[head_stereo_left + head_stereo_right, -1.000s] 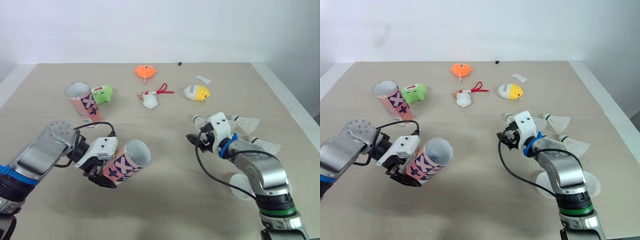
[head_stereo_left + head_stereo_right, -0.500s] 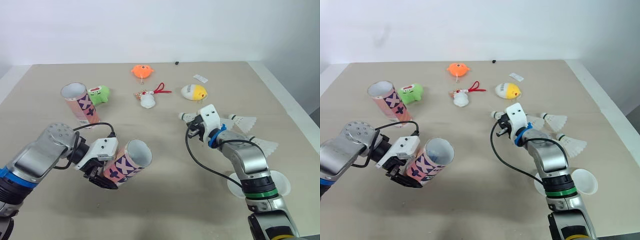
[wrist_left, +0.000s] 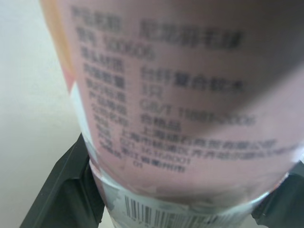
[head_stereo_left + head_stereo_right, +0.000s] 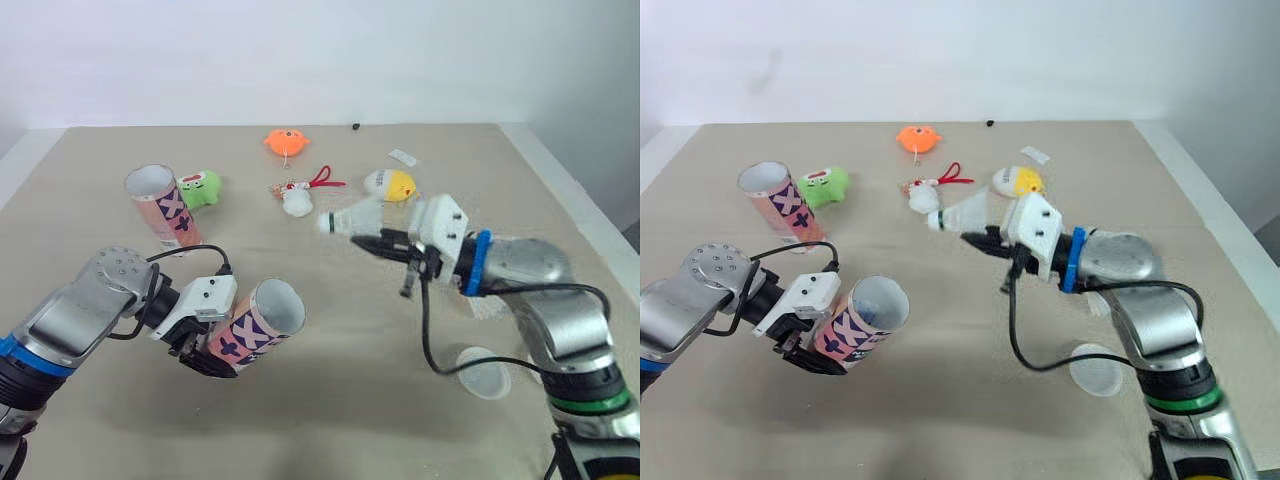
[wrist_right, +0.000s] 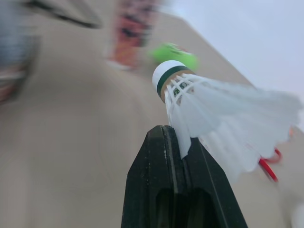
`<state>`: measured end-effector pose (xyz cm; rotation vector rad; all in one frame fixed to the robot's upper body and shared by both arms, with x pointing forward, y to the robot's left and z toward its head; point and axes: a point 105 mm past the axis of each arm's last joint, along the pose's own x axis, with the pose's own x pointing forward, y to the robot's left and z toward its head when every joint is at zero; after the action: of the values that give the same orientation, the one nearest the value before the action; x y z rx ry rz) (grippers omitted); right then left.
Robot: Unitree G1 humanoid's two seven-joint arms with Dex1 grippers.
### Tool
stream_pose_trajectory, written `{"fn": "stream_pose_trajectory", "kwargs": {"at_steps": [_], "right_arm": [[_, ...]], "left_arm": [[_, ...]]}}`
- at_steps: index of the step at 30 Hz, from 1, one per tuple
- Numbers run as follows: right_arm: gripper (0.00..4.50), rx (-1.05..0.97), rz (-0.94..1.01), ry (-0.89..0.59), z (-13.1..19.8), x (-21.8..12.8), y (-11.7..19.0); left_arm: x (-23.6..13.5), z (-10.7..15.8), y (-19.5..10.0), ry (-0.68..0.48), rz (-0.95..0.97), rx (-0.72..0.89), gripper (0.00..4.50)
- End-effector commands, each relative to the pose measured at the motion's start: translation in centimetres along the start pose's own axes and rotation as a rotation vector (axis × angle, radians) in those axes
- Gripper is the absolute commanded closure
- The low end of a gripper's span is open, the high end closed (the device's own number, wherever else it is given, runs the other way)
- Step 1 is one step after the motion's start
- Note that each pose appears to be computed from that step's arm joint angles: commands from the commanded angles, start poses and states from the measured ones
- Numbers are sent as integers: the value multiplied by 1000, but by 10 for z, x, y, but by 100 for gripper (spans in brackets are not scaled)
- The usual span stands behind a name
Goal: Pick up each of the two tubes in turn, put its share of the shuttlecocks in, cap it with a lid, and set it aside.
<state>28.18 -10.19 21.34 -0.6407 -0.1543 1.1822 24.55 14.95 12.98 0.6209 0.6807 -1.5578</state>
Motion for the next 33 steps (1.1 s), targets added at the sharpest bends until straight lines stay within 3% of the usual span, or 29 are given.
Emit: {"fn": "stream_pose_trajectory", "kwargs": {"at_steps": [1,8,19,23,25,26,27,28,29,31,33], "right_arm": [[449,-131,238,-44,39,-10,25],[449,-196,393,-81,58,4,40],[449,-293,545,-74,56,35,46],[449,-223,635,-89,58,37,53],[382,-190,674,-93,59,34,56],[374,-156,694,-105,62,31,57],[289,-111,704,-125,66,27,56],[289,-59,717,-145,70,23,55],[241,-26,727,-158,73,20,54],[196,68,773,-192,78,11,56],[196,112,786,-204,82,5,58]], "left_arm": [[-4,3,1,0,11,23,142],[-2,3,3,-4,10,25,142],[0,4,2,-8,1,23,142],[1,2,1,-3,-5,18,142],[2,2,0,-2,-5,18,142],[2,2,0,-5,-5,15,142],[2,2,1,-6,-4,14,142],[3,2,1,-7,-5,12,142],[3,2,1,-7,-5,12,142],[4,2,1,-8,-5,12,142],[4,2,2,-9,-4,12,142]]}}
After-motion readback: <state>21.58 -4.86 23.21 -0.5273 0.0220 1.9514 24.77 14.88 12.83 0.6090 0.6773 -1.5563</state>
